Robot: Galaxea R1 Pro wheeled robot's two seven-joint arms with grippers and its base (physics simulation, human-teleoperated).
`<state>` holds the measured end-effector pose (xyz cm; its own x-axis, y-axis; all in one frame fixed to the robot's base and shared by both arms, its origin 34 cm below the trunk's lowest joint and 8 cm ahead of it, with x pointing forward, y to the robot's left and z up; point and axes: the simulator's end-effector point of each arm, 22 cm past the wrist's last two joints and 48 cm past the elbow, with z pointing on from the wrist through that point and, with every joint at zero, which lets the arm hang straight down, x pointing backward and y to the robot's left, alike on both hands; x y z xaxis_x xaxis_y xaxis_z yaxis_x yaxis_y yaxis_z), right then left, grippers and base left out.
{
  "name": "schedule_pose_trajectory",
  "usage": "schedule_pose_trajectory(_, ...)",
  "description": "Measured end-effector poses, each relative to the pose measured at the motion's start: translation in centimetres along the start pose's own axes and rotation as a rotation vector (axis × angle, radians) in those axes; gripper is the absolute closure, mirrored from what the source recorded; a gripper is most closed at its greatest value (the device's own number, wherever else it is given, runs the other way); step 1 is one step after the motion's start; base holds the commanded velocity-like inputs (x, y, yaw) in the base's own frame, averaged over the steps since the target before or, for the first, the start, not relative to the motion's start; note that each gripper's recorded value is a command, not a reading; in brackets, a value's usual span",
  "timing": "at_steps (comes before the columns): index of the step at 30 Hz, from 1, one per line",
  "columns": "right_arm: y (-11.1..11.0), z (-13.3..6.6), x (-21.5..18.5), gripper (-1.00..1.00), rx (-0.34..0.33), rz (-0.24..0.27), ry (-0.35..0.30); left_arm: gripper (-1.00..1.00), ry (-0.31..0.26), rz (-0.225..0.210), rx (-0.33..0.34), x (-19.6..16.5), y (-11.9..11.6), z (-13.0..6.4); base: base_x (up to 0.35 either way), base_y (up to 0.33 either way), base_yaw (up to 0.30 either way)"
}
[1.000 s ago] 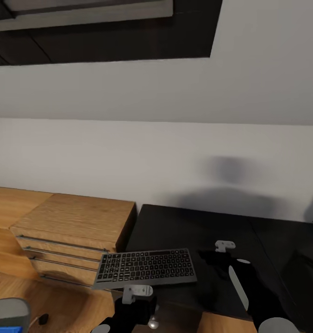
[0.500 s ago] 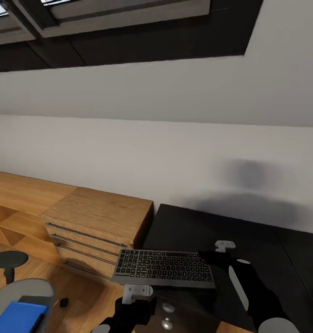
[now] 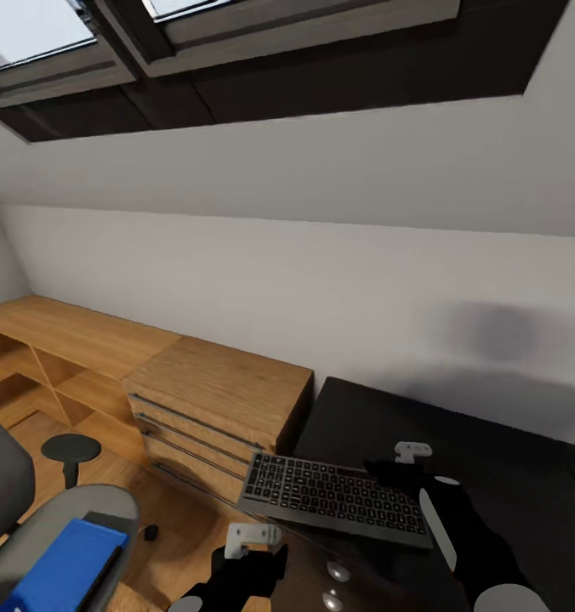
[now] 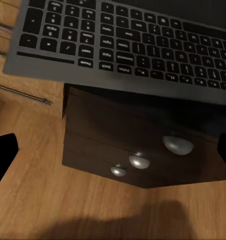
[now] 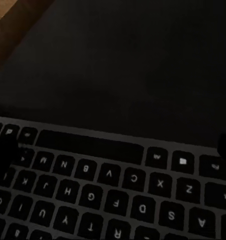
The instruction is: In the bedroom, organize the workspace by keeping the computer under the desk, ensuring the monitor is on the desk, placing the keyboard on the desk next to the monitor, placing the mouse on the desk next to the keyboard, moving the folder from the swivel chair onto the desk next to the mouse, stacking the notebook on top of the folder with the pen on top of the notebook, and positioning the swivel chair next to the desk.
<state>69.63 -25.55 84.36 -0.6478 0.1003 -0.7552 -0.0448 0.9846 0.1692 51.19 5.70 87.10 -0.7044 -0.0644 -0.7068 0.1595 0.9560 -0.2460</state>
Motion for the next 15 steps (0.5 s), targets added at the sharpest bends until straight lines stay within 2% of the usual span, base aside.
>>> schedule_pose_trajectory(7, 0.03, -0.02, -0.02, -1.00, 0.000, -0.002, -0.001, -1.00, 0.000, 0.000, -0.001, -0.01, 0.02, -0.02, 0.058, 0.055, 0.274)
schedule_pose_trajectory(12, 0.07, -0.04, -0.02, -1.00, -0.001, -0.003, -0.001, -1.00, 0.000, -0.001, -0.001, -0.01, 0.03, -0.03, 0.212, 0.208, 0.268)
schedule_pose_trajectory(15, 0.12, -0.02, -0.01, -1.00, -0.002, -0.004, 0.000, -1.00, 0.000, -0.001, 0.000, 0.00, 0.02, -0.03, 0.175, 0.248, 0.159)
